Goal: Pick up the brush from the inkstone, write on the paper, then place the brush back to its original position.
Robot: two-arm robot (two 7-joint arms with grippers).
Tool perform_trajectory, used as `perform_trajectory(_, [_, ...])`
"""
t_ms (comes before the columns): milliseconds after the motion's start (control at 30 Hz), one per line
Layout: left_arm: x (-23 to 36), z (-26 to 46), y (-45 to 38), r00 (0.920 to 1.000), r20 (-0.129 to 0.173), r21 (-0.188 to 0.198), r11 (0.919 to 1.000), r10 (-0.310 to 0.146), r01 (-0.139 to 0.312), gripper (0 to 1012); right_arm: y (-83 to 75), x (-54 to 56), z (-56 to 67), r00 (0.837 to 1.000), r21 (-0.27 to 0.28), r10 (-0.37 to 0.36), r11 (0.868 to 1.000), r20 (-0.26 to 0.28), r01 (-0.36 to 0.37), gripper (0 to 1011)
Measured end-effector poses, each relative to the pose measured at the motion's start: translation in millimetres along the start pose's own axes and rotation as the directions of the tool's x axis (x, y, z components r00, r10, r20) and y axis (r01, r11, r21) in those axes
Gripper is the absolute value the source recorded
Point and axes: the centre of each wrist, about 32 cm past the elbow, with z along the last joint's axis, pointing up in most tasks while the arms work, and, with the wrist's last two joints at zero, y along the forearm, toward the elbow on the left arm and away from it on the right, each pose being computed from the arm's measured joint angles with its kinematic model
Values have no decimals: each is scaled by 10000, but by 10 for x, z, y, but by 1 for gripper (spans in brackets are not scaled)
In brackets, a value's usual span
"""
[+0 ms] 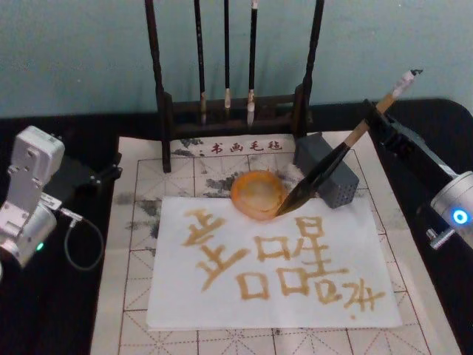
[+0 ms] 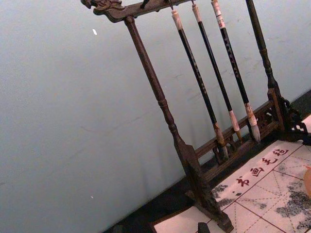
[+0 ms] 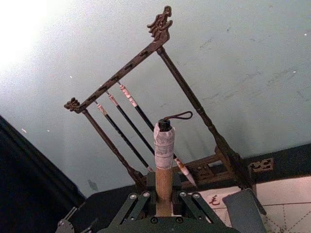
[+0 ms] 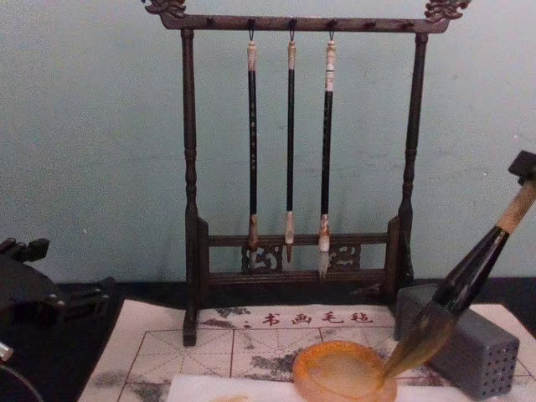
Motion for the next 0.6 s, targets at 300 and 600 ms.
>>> perform_trajectory(300, [0,0,0,10000,0,0,10000,-1,1,1001,-6,-1,3,10000,8,18,10000,21,-18,198])
perform_trajectory(600, [0,0,0,10000,0,1,10000,0,0,1001,-25,7,-4,10000,-28,0,10000,23,0,198])
